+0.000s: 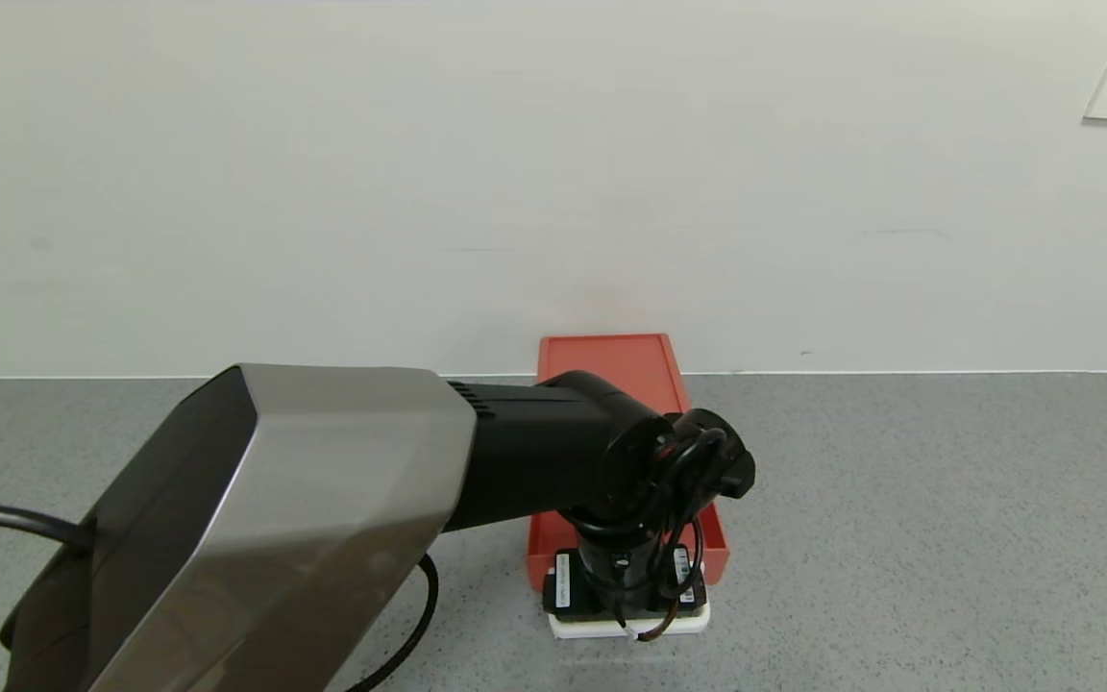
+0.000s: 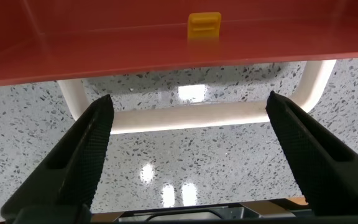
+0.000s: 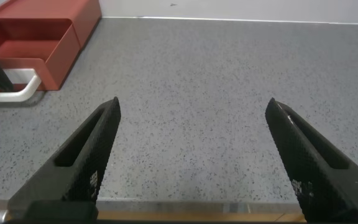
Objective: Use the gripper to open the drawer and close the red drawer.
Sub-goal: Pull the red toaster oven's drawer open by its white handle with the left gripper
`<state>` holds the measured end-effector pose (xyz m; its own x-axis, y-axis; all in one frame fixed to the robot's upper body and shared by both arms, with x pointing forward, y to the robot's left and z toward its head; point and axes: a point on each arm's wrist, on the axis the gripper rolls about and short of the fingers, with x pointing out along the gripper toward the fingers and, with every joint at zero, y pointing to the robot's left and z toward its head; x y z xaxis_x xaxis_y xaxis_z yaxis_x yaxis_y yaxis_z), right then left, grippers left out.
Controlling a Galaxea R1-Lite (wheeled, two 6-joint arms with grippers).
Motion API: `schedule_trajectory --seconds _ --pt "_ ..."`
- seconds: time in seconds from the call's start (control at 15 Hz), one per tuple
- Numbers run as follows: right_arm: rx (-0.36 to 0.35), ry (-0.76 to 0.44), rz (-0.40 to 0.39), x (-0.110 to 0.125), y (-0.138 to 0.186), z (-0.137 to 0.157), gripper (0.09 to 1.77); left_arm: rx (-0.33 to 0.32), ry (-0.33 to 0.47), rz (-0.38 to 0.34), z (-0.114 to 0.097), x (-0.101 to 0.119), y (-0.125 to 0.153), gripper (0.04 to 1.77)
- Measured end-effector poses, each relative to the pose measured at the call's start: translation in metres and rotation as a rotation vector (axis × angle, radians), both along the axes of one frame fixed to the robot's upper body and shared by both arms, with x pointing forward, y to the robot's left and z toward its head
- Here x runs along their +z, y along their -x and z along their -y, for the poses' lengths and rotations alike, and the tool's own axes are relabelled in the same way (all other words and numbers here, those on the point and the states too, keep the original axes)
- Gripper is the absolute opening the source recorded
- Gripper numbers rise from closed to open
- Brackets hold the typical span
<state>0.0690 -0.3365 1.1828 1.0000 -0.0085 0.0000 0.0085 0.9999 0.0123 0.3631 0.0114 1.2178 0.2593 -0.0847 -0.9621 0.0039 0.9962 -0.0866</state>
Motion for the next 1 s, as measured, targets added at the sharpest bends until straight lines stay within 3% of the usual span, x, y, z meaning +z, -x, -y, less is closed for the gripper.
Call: schedule_trajectory --seconds 1.0 --pt "0.0 0.0 0.0 0.0001 0.0 0.0 1.71 -0.003 0.004 -0.034 -0.0006 -0.0002 0.0034 1.75"
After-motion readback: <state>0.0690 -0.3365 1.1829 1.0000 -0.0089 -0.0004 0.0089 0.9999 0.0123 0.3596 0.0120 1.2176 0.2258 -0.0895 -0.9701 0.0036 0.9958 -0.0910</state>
